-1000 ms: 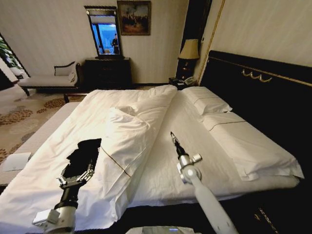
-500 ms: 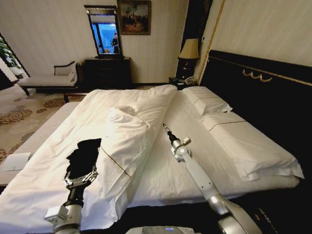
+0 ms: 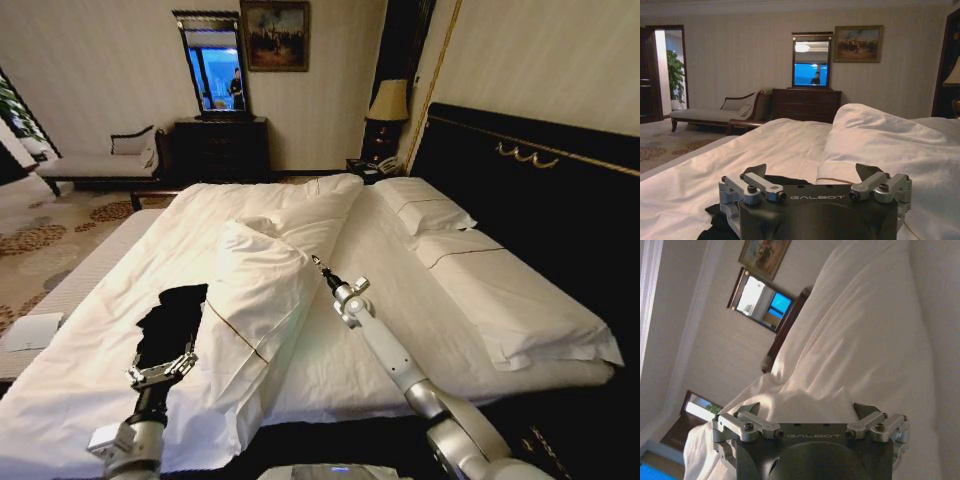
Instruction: Fold the clothes on the bed.
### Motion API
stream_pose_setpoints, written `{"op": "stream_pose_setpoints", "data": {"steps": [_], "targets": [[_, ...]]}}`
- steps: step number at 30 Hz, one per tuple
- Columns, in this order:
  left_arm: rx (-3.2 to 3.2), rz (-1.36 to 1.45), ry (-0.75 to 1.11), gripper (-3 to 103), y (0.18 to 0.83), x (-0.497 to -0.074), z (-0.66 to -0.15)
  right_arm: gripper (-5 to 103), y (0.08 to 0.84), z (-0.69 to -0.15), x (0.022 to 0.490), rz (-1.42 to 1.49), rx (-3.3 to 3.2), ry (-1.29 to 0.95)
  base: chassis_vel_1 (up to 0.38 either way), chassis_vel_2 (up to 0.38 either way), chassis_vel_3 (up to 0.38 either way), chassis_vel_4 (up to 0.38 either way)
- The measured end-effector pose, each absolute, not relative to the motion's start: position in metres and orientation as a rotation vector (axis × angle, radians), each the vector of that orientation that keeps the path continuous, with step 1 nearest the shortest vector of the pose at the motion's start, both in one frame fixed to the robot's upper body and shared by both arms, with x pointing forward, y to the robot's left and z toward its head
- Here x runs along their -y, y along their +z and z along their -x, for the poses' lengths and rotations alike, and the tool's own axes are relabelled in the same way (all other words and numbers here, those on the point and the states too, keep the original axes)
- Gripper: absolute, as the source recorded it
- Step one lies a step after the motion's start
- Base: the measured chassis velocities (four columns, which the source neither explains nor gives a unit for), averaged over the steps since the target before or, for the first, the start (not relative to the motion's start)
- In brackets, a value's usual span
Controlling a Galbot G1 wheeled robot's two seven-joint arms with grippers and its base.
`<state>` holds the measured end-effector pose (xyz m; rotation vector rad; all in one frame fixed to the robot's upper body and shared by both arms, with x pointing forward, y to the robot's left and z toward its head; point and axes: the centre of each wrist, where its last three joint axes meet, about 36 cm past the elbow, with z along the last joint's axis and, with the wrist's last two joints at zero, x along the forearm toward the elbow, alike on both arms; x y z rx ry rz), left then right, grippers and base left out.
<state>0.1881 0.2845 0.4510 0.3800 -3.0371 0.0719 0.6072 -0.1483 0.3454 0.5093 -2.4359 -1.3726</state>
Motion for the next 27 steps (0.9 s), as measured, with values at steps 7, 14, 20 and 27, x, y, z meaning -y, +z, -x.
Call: {"op": "stream_pose_setpoints", "data": {"steps": [7,14,20,27], "targets": [[3.04,-0.395,0.084,100,0.451,-0.287,-0.188,100,0.356,-0.609,0.116,-0.573,2.385,-1.4,0.0,0.0,0.0,0.0],[3.037,-0.399,0.095,100,0.446,-0.29,-0.191,100,0.366,-0.611,0.093,-0.67,2.383,-1.44,0.0,0.0,0.0,0.0],[3.033,-0.397,0.108,100,0.442,-0.292,-0.194,101,0.367,-0.612,0.086,-0.742,2.404,-1.415,0.0,0.0,0.0,0.0],[3.035,-0.4,0.121,100,0.441,-0.295,-0.196,82,0.367,-0.612,0.08,-0.754,2.428,-1.395,0.0,0.0,0.0,0.0]]}}
